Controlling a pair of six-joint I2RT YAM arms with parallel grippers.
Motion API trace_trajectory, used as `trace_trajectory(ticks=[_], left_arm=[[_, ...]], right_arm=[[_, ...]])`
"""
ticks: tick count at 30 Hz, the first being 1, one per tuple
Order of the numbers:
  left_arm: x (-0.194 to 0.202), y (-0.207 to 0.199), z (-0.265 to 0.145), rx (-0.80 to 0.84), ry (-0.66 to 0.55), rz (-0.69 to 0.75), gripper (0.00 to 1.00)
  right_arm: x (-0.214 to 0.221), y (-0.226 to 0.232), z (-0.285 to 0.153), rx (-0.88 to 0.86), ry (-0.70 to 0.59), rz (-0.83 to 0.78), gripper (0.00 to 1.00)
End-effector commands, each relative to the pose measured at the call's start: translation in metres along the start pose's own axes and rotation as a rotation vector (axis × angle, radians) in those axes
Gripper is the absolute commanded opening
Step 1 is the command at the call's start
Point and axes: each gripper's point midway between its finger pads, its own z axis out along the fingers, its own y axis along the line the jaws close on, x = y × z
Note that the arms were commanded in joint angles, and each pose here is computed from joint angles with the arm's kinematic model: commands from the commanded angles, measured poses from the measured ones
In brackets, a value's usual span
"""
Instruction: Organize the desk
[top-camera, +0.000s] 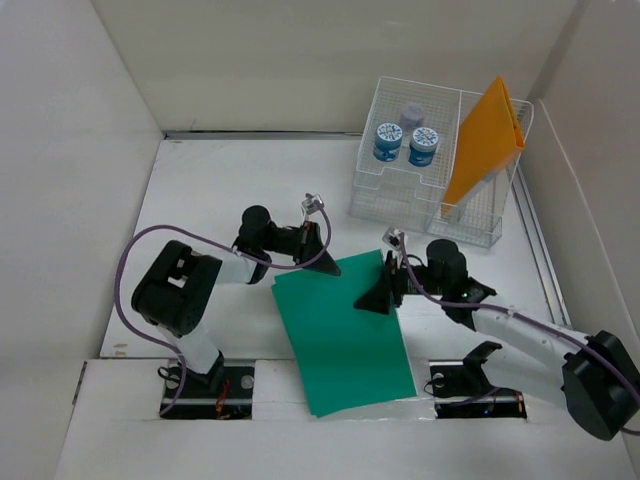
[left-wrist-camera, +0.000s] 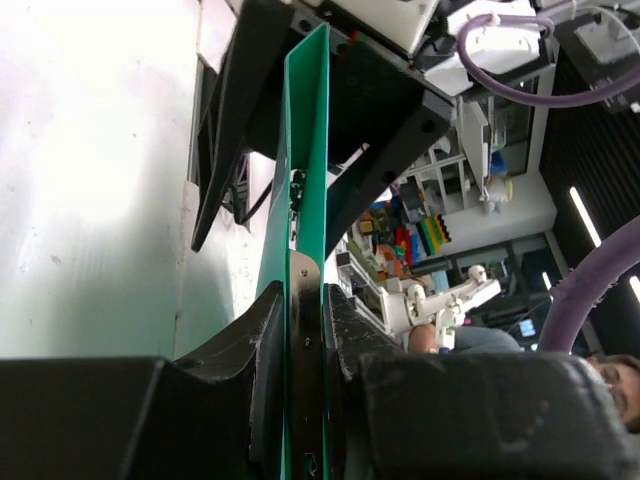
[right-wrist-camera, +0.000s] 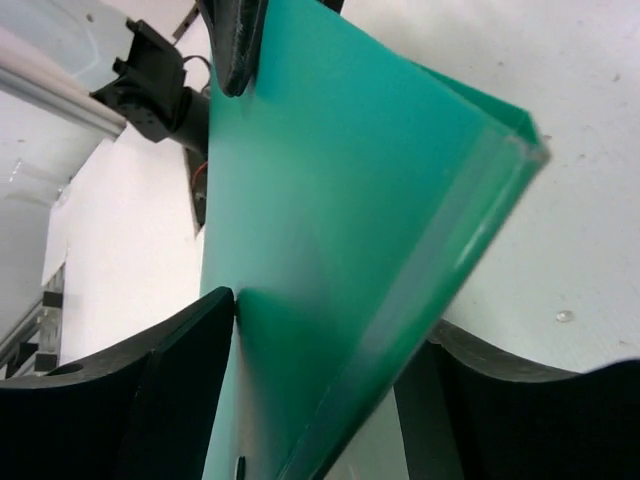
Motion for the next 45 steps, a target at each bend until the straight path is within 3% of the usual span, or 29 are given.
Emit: trace_trajectory(ticks=[1,3,5,6,8,9,12,13,15,16,17,18,19,20,21,23,24,26,27,32,36,45], left_arm=[[-0.023,-0.084,0.0,0.185,-0.15,0.775,0.0],[-0.022,-0.089,-0.001,0.189,-0.152,0.79,0.0],[-0.025,-0.091,0.0,0.185,-0.155,0.798,0.0],[-0.026,-0.091,0.0,0.181,-0.156,0.803,0.0],[-0.029,-0.087,0.0,0.162,-0.162,0.792,0.0],[-0.029,-0.09,0.003,0.166,-0.167,0.796,0.0],[-0.036,-0.093,0.002,0.14,-0.218,0.792,0.0],[-0.042,-0.087,0.0,0.106,-0.241,0.743,0.12],[-0.058,-0.099,-0.005,0.057,-0.34,0.779,0.39],[-0.067,-0.088,-0.011,-0.019,-0.376,0.693,0.6],[-0.077,-0.087,-0.014,-0.077,-0.428,0.73,0.68],[-0.099,-0.111,-0.028,-0.146,-0.568,0.766,0.8],[-0.105,-0.098,-0.036,-0.25,-0.606,0.686,0.85],[-0.114,-0.109,-0.045,-0.301,-0.68,0.718,0.9],[-0.124,-0.144,-0.065,-0.331,-0.832,0.761,0.99],[-0.13,-0.161,-0.086,-0.409,-0.954,0.713,0.99],[-0.134,-0.197,-0.107,-0.43,-1.089,0.737,0.99],[-0.127,-0.208,-0.129,-0.511,-1.176,0.678,0.99],[-0.124,-0.217,-0.132,-0.499,-1.193,0.691,0.99],[-0.104,-0.202,-0.134,-0.552,-1.155,0.641,0.99],[-0.084,-0.183,-0.133,-0.583,-1.106,0.629,0.99],[-0.058,-0.178,-0.125,-0.634,-0.964,0.671,0.98]], right_arm=[[0.002,0.019,0.005,-0.111,0.004,-0.04,0.66],[0.008,0.018,0.007,-0.12,0.028,-0.007,0.61],[0.011,0.021,0.007,-0.149,0.033,-0.004,0.48],[0.011,0.022,0.008,-0.155,0.032,0.008,0.32],[0.008,0.024,0.009,-0.176,0.028,0.004,0.16],[0.006,0.025,0.009,-0.176,0.024,0.006,0.01],[-0.007,0.032,0.008,-0.185,-0.003,-0.023,0.0],[-0.01,0.033,0.007,-0.178,-0.003,-0.022,0.0],[-0.035,0.042,0.003,-0.151,-0.062,-0.091,0.0],[-0.037,0.041,0.0,-0.118,-0.05,-0.082,0.0],[-0.053,0.046,-0.006,-0.084,-0.098,-0.12,0.0],[-0.074,0.056,-0.011,-0.069,-0.143,-0.179,0.0],[-0.08,0.057,-0.016,-0.032,-0.153,-0.18,0.0],[-0.094,0.058,-0.021,0.022,-0.199,-0.199,0.0],[-0.108,0.069,-0.032,0.037,-0.251,-0.235,0.0],[-0.137,0.079,-0.049,0.11,-0.34,-0.258,0.0],[-0.147,0.089,-0.059,0.117,-0.382,-0.285,0.0],[-0.195,0.11,-0.09,0.205,-0.543,-0.329,0.0],[-0.195,0.109,-0.091,0.21,-0.542,-0.342,0.0],[-0.289,0.144,-0.166,0.445,-0.851,-0.422,0.0],[-0.341,0.138,-0.236,0.777,-1.078,-0.426,0.0],[-0.389,0.108,-0.312,1.26,-1.254,-0.471,0.0]])
